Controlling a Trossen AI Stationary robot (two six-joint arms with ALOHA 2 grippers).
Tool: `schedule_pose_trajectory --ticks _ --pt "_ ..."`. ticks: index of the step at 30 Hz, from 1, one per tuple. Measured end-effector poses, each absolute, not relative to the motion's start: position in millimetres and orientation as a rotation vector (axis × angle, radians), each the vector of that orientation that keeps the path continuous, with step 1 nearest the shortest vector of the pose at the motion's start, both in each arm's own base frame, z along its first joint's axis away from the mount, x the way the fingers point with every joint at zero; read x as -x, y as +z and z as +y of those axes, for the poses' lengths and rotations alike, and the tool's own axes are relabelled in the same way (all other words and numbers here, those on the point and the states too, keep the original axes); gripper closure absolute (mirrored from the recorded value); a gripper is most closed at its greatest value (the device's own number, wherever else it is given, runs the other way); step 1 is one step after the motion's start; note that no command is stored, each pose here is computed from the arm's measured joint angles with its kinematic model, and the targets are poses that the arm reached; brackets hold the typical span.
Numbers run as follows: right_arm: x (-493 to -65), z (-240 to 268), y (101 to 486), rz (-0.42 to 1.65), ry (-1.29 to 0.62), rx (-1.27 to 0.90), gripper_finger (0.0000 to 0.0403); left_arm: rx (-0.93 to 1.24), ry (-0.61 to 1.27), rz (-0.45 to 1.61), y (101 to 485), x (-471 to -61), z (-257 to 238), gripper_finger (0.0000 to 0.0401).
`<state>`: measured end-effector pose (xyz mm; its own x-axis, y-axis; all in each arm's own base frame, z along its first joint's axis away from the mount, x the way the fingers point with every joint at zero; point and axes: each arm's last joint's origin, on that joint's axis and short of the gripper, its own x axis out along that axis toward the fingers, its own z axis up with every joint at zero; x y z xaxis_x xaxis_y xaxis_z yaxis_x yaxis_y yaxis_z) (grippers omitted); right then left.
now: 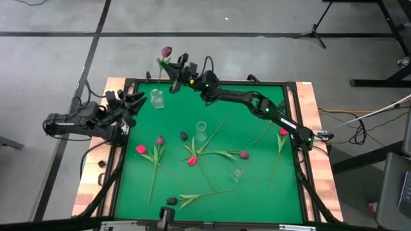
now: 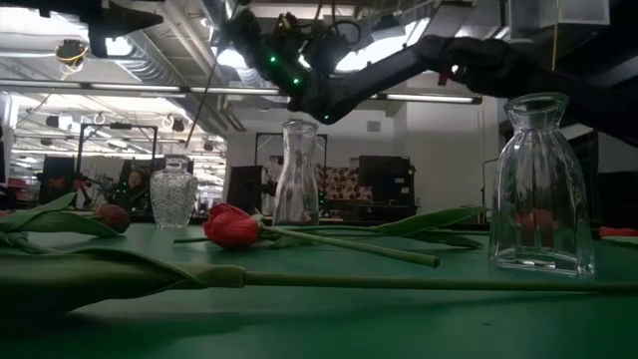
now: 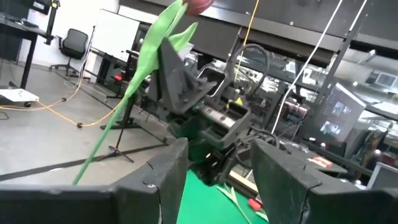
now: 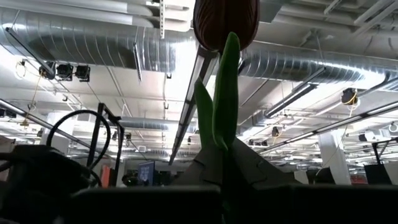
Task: Sort flowers into vase by color
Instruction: Put the top right dark red tulip into the top transparent vase
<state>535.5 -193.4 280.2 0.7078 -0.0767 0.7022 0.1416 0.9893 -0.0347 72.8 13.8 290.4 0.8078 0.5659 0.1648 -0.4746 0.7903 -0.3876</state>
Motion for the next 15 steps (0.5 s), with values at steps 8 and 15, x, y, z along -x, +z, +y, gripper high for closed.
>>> schedule_pose_trajectory --ticks 8,15 --pt "-533.9 -210.4 273.0 -0.769 -0.155 0.092 0.0402 0.323 0.573 -0.251 287.7 -73.1 13.7 0.0229" --pt "-530.6 -214.4 274.2 -0.787 -0.125 0.087 0.0402 0.323 0.573 -0.252 287.8 -73.1 13.8 0.0229"
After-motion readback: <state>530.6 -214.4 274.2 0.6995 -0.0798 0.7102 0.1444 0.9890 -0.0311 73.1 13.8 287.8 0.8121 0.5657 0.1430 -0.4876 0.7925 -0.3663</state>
